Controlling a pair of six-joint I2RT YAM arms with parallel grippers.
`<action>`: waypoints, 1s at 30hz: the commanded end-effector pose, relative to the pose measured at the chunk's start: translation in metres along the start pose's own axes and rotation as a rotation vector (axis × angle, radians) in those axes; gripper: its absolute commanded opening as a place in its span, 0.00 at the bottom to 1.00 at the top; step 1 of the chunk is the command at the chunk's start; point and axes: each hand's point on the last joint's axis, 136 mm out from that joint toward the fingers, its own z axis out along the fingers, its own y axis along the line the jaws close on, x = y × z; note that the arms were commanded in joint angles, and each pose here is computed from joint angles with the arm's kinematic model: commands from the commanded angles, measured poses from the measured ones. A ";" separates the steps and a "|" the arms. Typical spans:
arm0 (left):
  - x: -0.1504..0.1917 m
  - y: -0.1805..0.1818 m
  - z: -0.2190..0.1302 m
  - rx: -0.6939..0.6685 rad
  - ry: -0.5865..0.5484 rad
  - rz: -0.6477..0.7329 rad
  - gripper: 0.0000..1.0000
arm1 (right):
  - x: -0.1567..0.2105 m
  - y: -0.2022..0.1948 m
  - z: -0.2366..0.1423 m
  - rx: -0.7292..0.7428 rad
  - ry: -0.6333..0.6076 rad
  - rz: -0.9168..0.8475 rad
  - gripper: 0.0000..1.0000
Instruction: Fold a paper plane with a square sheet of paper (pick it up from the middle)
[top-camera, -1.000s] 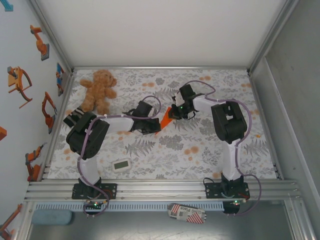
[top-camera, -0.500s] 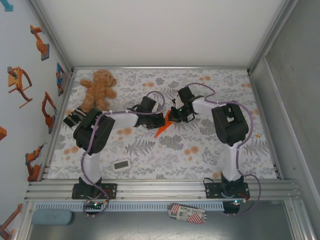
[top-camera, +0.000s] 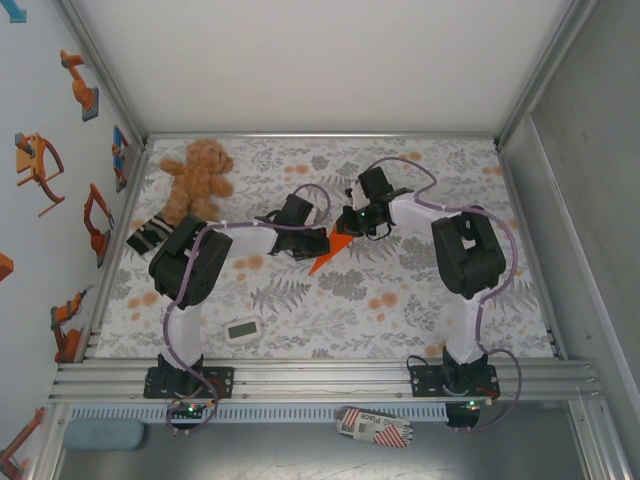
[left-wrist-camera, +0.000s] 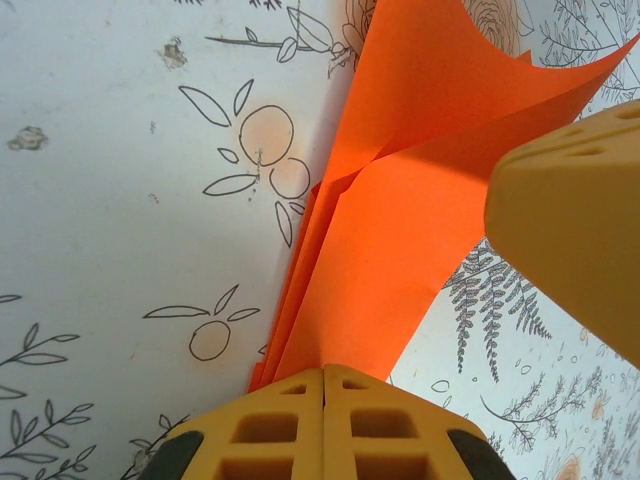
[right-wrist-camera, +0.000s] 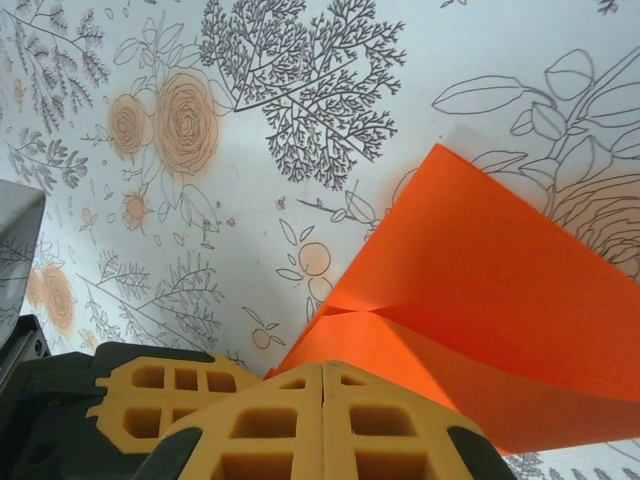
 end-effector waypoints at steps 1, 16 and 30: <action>0.027 0.035 0.006 -0.130 0.085 -0.051 0.00 | -0.001 -0.013 0.002 0.037 0.009 -0.023 0.02; 0.034 0.043 0.005 -0.160 0.114 -0.066 0.00 | -0.008 -0.037 0.022 -0.024 0.076 -0.020 0.02; 0.062 0.075 0.008 -0.250 0.169 -0.114 0.00 | -0.065 -0.059 -0.015 -0.124 -0.084 0.066 0.02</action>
